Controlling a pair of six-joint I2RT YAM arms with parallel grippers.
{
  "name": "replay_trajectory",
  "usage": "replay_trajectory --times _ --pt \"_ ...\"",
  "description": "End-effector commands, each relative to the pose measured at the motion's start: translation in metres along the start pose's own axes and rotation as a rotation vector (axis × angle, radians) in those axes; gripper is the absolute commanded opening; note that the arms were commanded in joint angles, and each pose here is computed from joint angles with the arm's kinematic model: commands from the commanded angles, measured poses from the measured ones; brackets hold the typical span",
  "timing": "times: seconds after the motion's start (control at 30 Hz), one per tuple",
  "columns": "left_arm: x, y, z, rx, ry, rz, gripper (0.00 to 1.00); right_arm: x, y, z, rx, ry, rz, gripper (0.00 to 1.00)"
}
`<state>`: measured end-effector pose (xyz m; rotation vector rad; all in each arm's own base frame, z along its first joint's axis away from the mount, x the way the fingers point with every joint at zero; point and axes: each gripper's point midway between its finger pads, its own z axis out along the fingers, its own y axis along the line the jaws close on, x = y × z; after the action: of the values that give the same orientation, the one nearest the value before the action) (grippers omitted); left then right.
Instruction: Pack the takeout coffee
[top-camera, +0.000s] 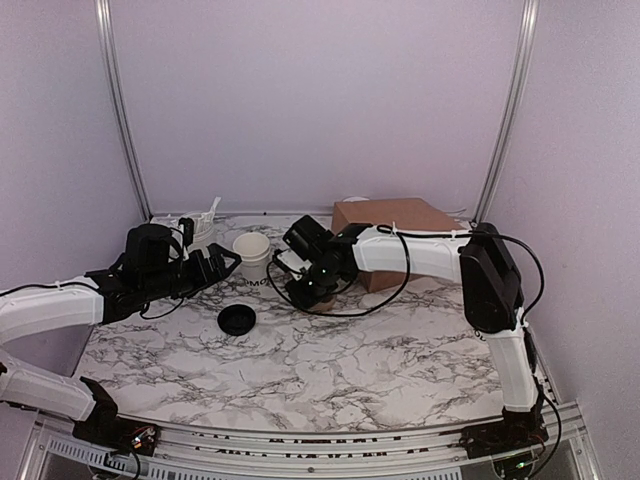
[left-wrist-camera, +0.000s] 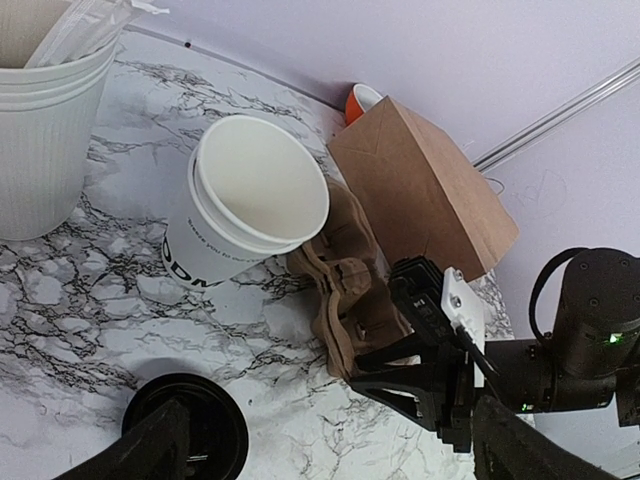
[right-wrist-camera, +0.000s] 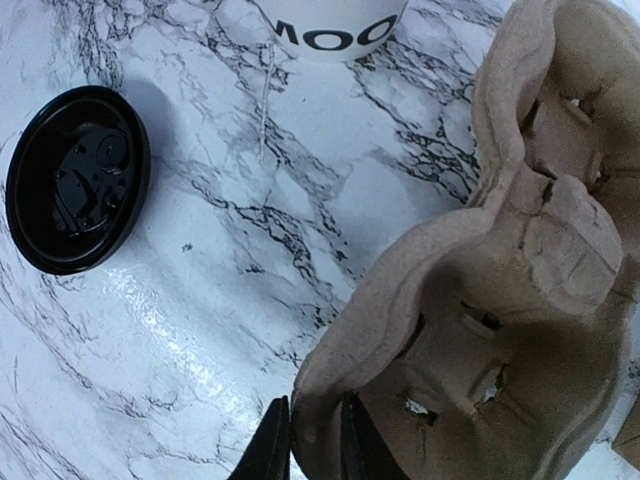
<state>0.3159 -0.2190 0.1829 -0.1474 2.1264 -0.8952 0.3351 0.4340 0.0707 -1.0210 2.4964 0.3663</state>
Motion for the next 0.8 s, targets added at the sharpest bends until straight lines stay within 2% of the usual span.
replay_trajectory --times 0.0,0.13,0.47,0.77 --pt "-0.008 -0.005 0.002 0.002 -0.01 -0.003 0.99 0.001 -0.005 0.008 -0.006 0.004 0.008 0.14" --pt "-0.008 -0.005 0.001 0.005 -0.011 -0.004 0.99 0.0 -0.007 0.007 -0.003 0.0 0.014 0.08" --pt "0.0 -0.007 0.005 0.03 0.024 -0.02 0.99 -0.014 -0.007 -0.011 0.001 -0.039 0.03 0.0" --pt "0.017 -0.009 0.015 0.071 0.09 -0.044 0.99 -0.02 -0.004 -0.031 -0.001 -0.06 0.057 0.0"
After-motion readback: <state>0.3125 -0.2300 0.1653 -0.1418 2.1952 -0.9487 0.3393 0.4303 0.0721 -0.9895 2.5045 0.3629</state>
